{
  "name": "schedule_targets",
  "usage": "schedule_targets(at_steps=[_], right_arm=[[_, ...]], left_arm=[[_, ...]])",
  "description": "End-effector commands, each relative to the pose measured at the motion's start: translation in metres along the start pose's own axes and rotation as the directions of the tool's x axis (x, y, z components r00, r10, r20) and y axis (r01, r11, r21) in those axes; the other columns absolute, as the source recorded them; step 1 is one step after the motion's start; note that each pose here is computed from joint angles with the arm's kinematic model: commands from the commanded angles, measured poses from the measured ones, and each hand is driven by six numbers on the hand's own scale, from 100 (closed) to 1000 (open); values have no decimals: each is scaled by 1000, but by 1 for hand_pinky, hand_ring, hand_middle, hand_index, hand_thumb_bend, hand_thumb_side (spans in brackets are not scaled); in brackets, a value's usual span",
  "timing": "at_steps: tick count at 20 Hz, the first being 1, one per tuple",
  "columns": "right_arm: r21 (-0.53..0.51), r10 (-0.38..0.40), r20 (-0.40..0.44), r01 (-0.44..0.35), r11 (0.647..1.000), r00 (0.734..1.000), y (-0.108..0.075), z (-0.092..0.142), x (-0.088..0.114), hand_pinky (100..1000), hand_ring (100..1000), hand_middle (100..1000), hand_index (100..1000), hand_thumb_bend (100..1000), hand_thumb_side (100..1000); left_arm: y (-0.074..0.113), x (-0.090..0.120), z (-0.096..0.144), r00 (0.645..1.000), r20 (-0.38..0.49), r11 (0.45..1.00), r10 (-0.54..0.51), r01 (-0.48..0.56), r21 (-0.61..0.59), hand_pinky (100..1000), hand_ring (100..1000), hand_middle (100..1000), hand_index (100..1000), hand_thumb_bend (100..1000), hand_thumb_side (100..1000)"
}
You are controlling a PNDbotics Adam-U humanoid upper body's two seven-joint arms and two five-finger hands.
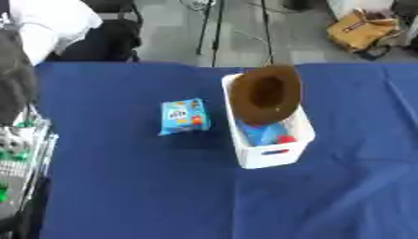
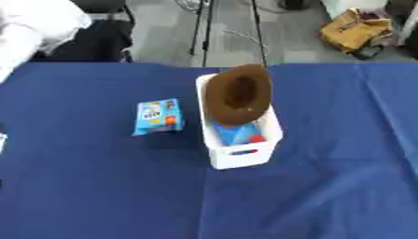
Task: Pick up objects on the table and place them in the box.
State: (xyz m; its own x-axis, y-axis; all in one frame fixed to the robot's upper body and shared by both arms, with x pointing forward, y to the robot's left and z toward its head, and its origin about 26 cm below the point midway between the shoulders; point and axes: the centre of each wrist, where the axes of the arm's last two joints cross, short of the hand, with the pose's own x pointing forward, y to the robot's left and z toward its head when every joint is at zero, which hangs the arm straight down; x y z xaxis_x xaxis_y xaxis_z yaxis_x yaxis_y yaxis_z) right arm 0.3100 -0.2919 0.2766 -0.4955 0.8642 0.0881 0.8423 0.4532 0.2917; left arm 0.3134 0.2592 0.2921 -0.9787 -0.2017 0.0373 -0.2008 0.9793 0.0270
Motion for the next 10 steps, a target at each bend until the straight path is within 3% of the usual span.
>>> schedule_targets(at_steps=[1,10], right_arm=[[-22,-16,30,17,1000,999,-1,-11,3,786,771,702,755,100,913],[-22,-18,30,19,1000,999,-1,-11,4,788,772,703,755,100,913]], left_arm=[[3,4,-6,1000,26,1000,-5,5,-13,846,858,815,983,100,1000],[4,4,-6,1000,22,1000,-5,5,-16,852,857,819,981,100,1000]])
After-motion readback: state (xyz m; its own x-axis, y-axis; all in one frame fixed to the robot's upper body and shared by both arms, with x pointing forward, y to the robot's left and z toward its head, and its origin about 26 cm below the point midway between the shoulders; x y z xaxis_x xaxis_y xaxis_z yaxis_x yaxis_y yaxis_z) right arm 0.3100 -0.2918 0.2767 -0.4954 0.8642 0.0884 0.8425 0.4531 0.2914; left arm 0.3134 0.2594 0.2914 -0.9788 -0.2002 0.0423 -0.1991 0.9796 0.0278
